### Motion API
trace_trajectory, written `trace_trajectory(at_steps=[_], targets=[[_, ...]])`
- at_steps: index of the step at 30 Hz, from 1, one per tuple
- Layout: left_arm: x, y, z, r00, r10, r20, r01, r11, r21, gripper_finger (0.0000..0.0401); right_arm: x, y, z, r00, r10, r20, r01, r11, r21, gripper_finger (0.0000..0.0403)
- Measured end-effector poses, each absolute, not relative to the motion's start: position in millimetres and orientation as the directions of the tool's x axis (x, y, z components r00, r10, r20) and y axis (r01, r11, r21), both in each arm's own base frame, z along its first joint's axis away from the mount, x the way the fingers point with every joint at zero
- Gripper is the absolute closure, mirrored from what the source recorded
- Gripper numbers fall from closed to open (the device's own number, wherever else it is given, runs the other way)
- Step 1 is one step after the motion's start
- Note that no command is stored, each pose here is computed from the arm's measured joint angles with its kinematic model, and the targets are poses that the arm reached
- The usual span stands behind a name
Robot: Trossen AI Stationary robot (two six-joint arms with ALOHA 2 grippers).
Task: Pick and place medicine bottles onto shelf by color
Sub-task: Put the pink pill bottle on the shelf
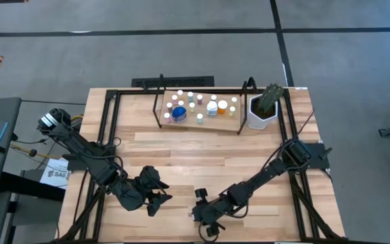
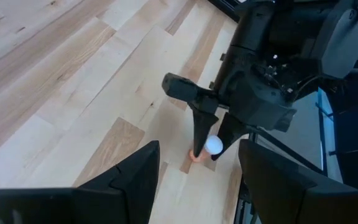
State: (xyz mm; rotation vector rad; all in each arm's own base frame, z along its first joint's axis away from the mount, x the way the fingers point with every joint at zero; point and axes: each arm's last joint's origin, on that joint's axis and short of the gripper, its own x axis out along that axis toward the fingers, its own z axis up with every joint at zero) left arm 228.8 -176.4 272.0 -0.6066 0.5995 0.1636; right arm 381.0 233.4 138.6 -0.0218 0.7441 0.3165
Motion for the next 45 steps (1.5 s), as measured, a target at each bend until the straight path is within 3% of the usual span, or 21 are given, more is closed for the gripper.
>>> trace_trajectory(at_steps=[6,12,17,24,33,40,45], targets=[[229,-176,272,0.819,-0.027,-0.573,-0.315,0.814,-0.488,0.0193,380,234,142,0.691,0.283,-0.665,-0.3,0.95,0.092,0.0298],[229,-176,272,0.824,-0.01,-0.566,-0.331,0.802,-0.497,0.0193,379,220,162,0.688,0.257,-0.679,-0.308,0.95,0.047,0.0283],[229,-175,273,0.833,0.021,-0.553,-0.351,0.792,-0.499,0.0193,377,174,200,0.677,0.145,-0.722,-0.257,0.965,-0.048,0.0264],[231,-171,273,0.842,0.079,-0.533,-0.375,0.798,-0.473,0.0193,378,81,245,0.689,-0.005,-0.725,-0.181,0.967,-0.179,0.028],[244,-151,273,0.831,0.173,-0.529,-0.445,0.778,-0.444,0.0193,337,-33,217,0.657,-0.142,-0.74,0.136,0.988,-0.069,0.0275],[258,-124,273,0.808,0.285,-0.516,-0.501,0.794,-0.346,0.0193,319,-52,211,0.709,-0.3,-0.638,0.395,0.919,0.008,0.0276],[269,-99,273,0.777,0.36,-0.516,-0.544,0.797,-0.264,0.0193,322,-57,200,0.628,-0.471,-0.619,0.612,0.79,0.019,0.0274]])
